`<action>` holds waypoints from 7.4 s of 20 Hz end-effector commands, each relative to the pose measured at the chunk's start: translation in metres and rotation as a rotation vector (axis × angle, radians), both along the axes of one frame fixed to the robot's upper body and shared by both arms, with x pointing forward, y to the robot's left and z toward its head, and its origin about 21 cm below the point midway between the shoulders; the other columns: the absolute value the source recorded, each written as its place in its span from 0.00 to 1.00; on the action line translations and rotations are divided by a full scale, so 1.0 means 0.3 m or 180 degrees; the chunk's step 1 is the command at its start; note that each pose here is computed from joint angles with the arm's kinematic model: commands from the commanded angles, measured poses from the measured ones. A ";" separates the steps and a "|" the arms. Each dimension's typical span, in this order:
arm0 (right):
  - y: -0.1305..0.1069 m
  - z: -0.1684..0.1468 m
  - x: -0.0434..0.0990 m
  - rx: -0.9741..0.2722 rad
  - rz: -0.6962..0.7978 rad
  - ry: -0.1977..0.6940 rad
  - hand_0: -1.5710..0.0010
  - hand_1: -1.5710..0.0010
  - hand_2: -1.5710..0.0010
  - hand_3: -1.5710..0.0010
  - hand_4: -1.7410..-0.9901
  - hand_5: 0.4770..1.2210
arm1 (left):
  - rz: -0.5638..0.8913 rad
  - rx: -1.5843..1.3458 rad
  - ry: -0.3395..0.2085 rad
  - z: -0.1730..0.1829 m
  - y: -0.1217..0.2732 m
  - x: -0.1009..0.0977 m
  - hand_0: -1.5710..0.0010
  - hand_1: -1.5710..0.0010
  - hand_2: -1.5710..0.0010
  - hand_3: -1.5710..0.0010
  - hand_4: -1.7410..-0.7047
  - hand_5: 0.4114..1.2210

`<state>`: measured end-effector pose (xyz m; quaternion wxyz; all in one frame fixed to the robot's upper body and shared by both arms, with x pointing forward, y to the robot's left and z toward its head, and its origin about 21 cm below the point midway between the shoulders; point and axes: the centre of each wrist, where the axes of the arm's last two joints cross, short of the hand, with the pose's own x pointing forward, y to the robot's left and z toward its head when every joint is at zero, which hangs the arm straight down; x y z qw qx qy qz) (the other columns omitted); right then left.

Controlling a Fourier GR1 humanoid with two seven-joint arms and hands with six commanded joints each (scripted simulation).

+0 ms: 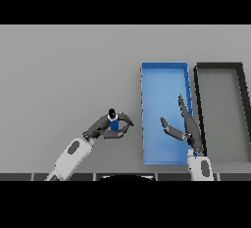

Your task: Pick up the blue pipe and place it into the blue bin.

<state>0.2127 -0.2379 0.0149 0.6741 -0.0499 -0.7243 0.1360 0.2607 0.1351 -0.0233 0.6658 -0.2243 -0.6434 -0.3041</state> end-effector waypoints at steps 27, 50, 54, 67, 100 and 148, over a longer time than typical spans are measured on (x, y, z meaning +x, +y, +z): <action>-0.036 0.000 -0.014 -0.0114 -0.0031 -0.0110 1.00 1.00 1.00 1.00 0.75 0.17 | -0.0260 -0.0259 -0.0628 0.227 -0.132 -0.031 0.00 0.00 0.00 0.05 0.00 1.00; 0.220 0.466 0.111 -0.0245 0.2876 -0.0224 1.00 1.00 1.00 1.00 0.68 0.07 | -0.0412 -0.0338 -0.0694 0.231 -0.132 -0.030 0.00 0.00 0.00 0.04 0.00 1.00; 0.304 0.477 0.143 -0.0324 0.3057 -0.0228 1.00 1.00 1.00 1.00 0.69 0.06 | -0.0430 -0.0255 -0.0680 0.228 -0.134 -0.016 0.00 0.00 0.00 0.02 0.00 1.00; 0.451 0.479 0.211 -0.0122 0.3630 0.0051 0.18 0.18 0.17 0.25 0.33 0.47 | -0.0395 -0.0058 -0.0684 0.232 -0.122 -0.012 0.21 0.23 0.29 0.26 0.08 1.00; 0.436 0.581 0.203 0.0375 0.3621 -0.0153 0.00 0.00 0.00 0.00 0.21 1.00 | -0.0476 0.0539 -0.0632 0.209 -0.069 0.000 1.00 1.00 1.00 1.00 0.80 0.15; -0.040 0.234 0.461 -0.0661 0.0455 0.2554 0.93 0.94 0.94 0.95 0.82 0.46 | -0.0448 0.0512 -0.0571 0.219 -0.061 -0.019 1.00 1.00 1.00 1.00 0.81 0.05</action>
